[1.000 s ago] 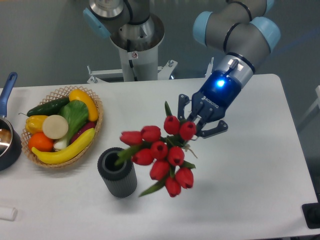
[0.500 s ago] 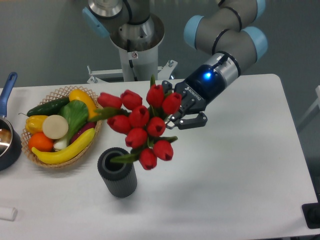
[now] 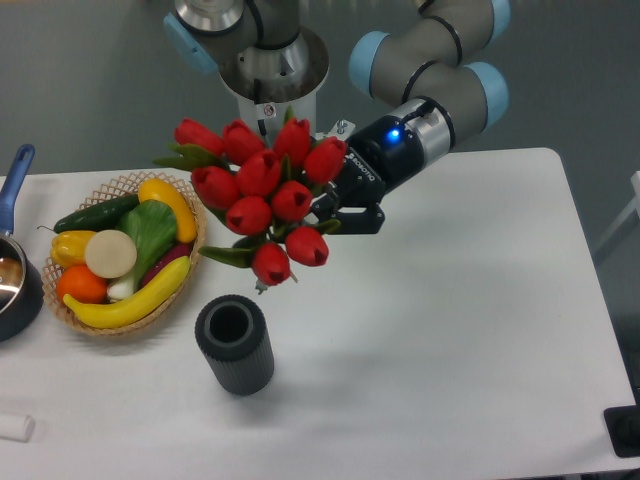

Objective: Insert the flowers into the vase
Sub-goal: 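Lower the tulip stems into the black vase opening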

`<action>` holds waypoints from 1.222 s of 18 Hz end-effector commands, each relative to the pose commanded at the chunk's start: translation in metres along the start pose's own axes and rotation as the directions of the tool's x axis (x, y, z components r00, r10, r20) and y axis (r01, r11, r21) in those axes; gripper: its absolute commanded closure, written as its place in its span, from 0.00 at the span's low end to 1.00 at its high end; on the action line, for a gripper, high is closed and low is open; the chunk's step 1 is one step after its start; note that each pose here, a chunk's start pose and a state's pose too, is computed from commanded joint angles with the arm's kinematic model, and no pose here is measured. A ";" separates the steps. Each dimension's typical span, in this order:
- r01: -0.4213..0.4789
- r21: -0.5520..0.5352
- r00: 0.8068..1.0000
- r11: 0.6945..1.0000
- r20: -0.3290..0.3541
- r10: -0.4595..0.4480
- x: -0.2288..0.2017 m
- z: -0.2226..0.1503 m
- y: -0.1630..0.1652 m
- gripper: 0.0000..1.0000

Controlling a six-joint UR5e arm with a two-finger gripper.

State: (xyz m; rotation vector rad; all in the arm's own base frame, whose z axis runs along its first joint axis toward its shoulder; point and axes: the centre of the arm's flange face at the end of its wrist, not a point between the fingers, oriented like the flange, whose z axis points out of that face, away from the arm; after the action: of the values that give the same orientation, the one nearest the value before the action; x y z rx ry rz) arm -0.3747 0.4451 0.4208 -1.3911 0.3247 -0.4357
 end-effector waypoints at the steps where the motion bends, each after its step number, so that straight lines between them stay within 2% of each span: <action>1: 0.003 0.000 1.000 1.000 -0.007 -0.003 -0.003 0.004 0.009 0.78; 5: -0.017 -0.001 1.000 1.000 -0.025 0.017 -0.008 0.014 0.030 0.78; 22: 0.047 -0.023 0.998 0.999 -0.030 -0.048 -0.018 0.018 0.075 0.78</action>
State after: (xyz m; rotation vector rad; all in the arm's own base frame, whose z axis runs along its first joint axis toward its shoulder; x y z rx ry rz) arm -0.3744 0.4787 0.3489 -1.4170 0.3223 -0.4943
